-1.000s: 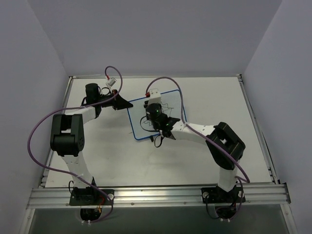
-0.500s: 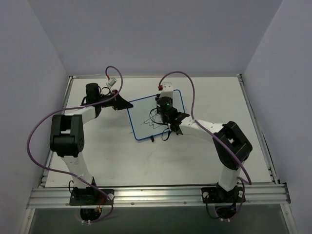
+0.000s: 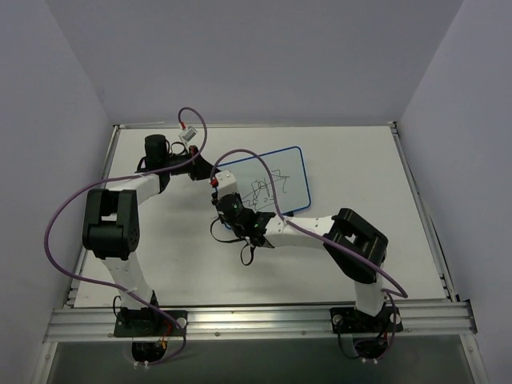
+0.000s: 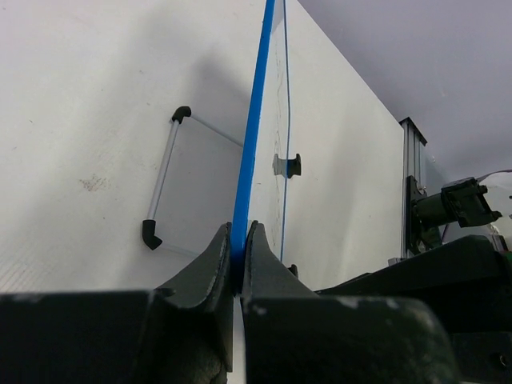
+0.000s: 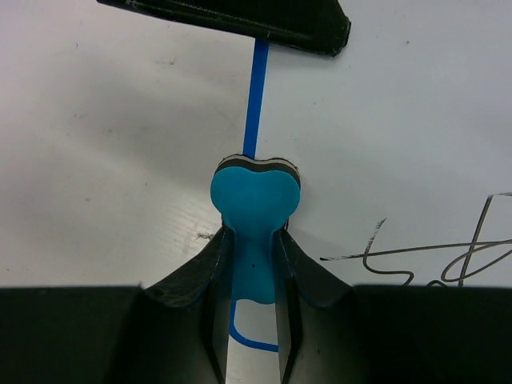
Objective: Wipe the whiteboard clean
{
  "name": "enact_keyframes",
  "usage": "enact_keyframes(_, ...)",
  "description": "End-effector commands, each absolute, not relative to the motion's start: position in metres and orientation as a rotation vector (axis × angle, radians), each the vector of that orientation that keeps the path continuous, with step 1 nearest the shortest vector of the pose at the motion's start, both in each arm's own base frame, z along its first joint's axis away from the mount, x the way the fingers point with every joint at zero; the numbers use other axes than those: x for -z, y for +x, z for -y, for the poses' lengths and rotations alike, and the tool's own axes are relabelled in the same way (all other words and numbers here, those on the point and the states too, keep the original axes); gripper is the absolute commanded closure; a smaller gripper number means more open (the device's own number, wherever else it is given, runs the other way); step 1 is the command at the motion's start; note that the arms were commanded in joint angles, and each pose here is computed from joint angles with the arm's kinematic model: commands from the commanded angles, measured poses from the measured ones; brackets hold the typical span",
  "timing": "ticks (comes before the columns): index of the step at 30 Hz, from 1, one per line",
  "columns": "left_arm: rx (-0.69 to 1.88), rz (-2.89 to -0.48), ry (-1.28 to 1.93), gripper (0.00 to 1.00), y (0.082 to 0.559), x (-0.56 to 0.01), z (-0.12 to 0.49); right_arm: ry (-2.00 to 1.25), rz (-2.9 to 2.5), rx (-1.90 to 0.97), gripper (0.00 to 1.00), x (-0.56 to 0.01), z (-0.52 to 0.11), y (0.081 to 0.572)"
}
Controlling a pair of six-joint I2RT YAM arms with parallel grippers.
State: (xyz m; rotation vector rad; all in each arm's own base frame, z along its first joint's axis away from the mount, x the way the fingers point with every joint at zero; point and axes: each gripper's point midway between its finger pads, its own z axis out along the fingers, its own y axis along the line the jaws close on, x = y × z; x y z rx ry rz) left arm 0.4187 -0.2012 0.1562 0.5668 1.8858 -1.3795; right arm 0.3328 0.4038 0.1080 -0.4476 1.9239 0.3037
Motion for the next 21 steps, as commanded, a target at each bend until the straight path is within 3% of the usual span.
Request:
enact_keyframes(1,1.215,-1.837,0.675,0.98,0.43,-0.142,0.201,-0.32,-1.902,-0.215,1.0,-0.12,-0.382,0.36)
enact_keyframes(15,1.205,-1.844,0.669,0.98,0.43,-0.139,0.199,-0.01,-1.959,-0.104,1.0,-0.116,-0.235,0.411)
enact_keyframes(21,1.199,-1.847,0.668,0.98,0.43,-0.138,0.199,0.028,-1.995,-0.11,1.0,-0.104,-0.203,0.422)
